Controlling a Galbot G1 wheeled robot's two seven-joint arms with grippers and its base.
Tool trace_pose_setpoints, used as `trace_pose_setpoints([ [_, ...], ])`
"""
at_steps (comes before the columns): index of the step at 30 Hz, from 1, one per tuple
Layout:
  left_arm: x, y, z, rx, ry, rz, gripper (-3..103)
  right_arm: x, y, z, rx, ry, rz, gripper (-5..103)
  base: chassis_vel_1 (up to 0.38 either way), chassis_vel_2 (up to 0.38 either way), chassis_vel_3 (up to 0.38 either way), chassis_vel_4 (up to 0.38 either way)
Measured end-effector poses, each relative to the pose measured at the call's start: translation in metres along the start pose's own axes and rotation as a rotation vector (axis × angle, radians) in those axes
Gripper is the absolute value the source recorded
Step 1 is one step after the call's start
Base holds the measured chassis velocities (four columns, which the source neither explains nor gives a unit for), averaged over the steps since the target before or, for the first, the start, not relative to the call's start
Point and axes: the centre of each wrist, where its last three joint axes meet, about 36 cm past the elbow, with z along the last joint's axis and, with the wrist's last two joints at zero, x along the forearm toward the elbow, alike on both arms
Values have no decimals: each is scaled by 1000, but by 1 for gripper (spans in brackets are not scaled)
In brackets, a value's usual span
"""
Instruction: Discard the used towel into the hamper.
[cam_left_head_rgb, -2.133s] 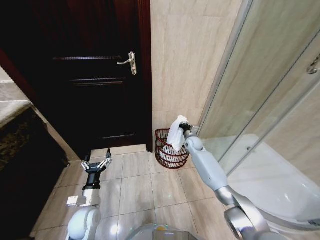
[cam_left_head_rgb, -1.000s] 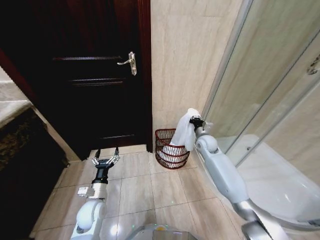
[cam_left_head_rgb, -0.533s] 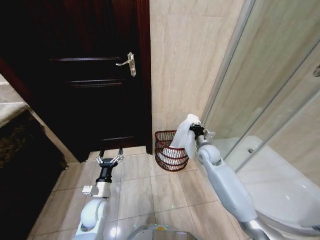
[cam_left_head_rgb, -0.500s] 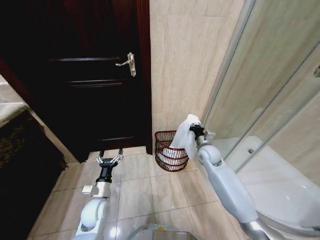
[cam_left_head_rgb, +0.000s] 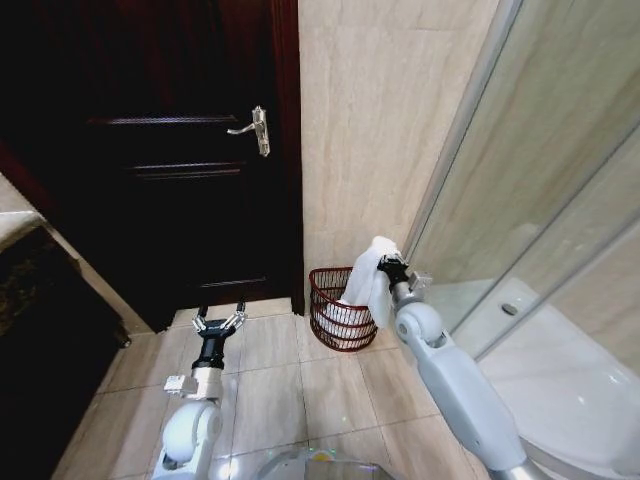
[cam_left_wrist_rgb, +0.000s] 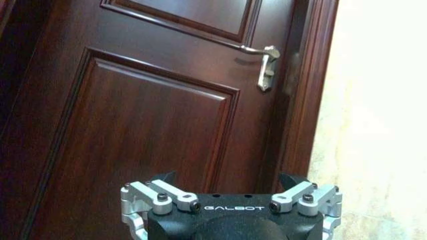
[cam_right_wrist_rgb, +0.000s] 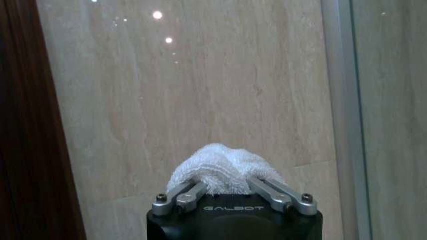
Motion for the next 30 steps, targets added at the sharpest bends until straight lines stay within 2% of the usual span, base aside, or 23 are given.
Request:
trace_pose_setpoints([
  [13, 6, -3, 1, 3, 10, -25, 100, 20, -1, -1, -14, 6, 4, 8, -67, 107, 120, -61],
  [17, 6, -4, 3, -7, -13, -48, 100, 25, 1, -4, -17, -1, 16, 8, 16, 101, 103, 13],
  [19, 6, -5, 6, -16, -31, -58, 100, 29, 0, -6, -6, -13, 28, 8, 21, 42, 41, 9],
  [24, 8, -10, 11, -13, -23, -51, 100, 33, -4, -8, 20, -33, 51, 8, 0, 0, 0, 0],
  [30, 8, -10, 11, -16, -21, -48, 100, 19, -12, -25, 27, -66, 64, 8, 0, 0, 0, 0],
])
